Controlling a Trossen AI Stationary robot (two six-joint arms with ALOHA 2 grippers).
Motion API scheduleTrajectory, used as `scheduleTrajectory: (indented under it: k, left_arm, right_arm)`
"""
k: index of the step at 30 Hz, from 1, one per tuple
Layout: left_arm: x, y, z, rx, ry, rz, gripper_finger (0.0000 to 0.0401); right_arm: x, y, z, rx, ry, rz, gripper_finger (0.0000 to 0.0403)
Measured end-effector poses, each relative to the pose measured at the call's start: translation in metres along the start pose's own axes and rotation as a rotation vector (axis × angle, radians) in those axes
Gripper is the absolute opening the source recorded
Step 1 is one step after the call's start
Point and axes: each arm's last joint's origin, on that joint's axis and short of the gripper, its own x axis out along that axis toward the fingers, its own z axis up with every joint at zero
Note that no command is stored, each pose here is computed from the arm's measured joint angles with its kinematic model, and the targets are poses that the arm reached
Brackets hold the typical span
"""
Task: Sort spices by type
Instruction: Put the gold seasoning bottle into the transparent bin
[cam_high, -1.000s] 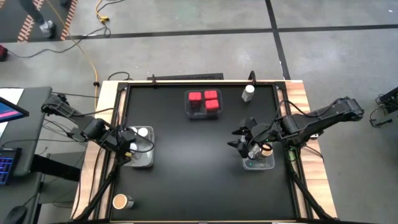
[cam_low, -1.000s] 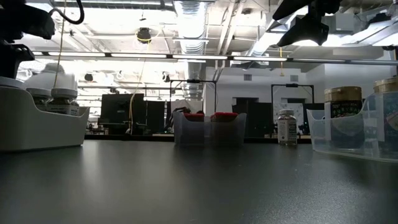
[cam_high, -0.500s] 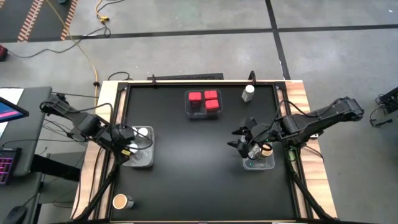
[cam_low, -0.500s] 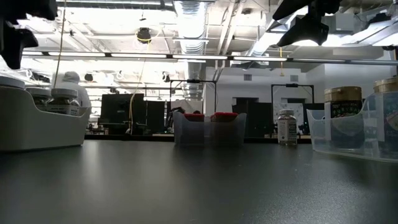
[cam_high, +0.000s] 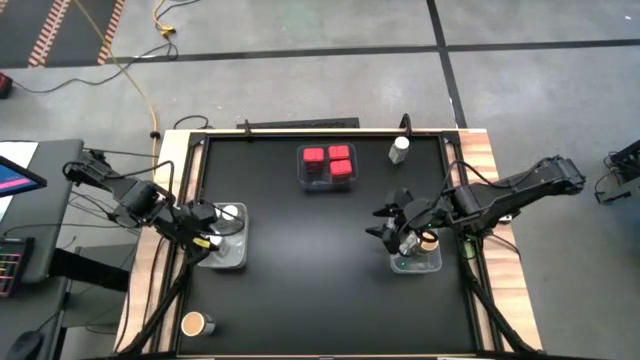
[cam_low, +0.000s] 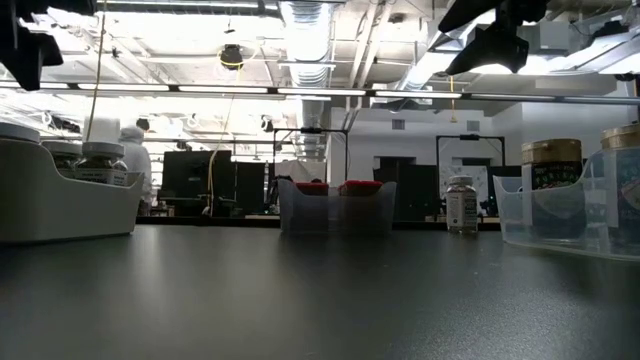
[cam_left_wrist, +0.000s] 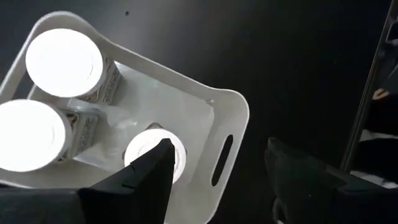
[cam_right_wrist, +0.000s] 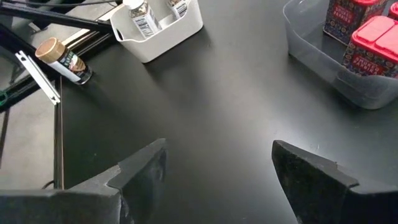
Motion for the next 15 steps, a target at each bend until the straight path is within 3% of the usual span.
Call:
scheduleTrajectory:
  k: [6, 15]
  left_arm:
    - [0.005, -0.006, 0.002, 0.128, 0.030, -0.016, 0.0238]
    - [0.026, -0.039, 0.011, 0.372, 0.186, -0.021, 0.0238]
  right_arm:
    - [0.000, 0.000, 0.000, 0.037, 0.000, 0.000, 0.0315]
    - [0.000, 0.000, 0.000, 0.101, 0.000, 0.000, 0.0315]
